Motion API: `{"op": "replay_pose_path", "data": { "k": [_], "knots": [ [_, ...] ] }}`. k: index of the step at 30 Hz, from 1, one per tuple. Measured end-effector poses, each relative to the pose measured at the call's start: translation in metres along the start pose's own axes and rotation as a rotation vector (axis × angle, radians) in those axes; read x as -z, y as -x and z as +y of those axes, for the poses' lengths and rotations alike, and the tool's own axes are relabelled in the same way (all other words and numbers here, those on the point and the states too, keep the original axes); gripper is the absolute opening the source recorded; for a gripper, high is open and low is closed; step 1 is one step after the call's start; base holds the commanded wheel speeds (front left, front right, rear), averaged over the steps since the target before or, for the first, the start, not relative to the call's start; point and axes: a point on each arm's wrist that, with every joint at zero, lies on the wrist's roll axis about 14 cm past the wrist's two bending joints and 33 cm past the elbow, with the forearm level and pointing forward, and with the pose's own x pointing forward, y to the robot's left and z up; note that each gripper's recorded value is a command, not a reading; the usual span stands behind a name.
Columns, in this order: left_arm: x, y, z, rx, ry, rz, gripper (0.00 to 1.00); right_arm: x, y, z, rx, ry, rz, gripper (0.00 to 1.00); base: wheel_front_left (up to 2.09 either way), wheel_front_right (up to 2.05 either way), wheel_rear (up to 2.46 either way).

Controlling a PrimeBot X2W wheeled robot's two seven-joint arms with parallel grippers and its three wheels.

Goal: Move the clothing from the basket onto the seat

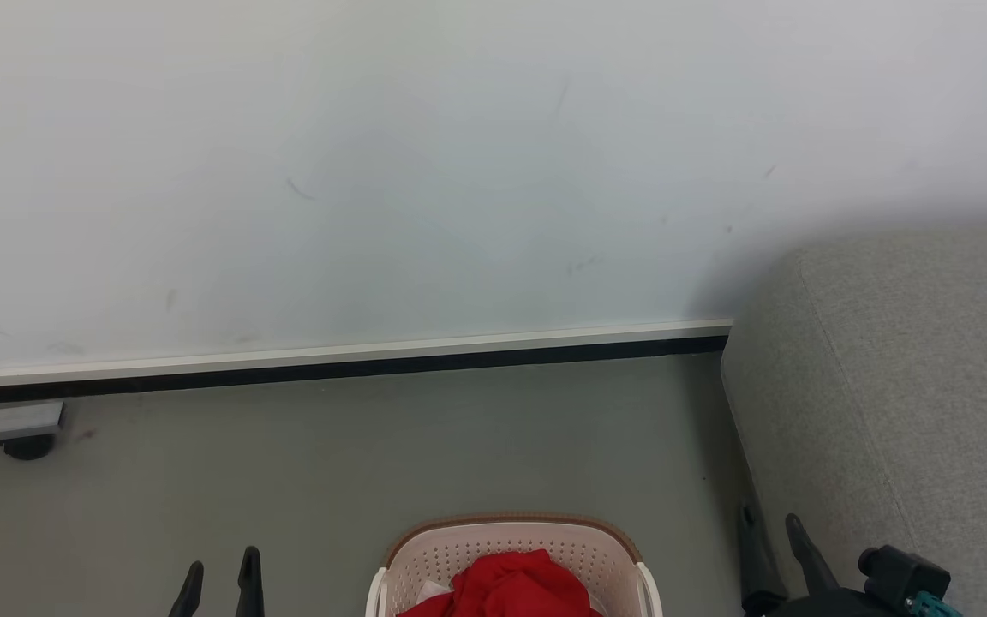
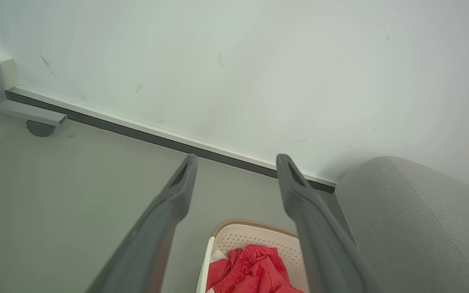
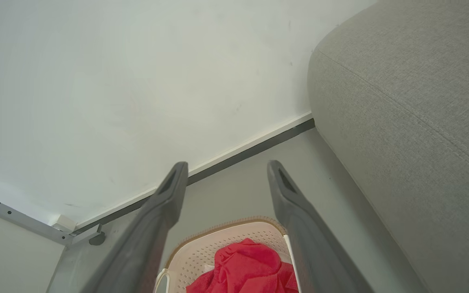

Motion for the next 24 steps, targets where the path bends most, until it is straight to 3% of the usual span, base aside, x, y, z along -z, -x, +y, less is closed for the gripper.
{"op": "replay_pose_path", "data": {
  "k": [24],
  "knots": [
    [0.002, 0.001, 0.001, 0.001, -0.196, -0.020, 1.00, 0.003, 0.001, 0.012, -0.059, 0.255, 0.024, 1.00, 0.00, 0.00, 0.00]
  ]
}}
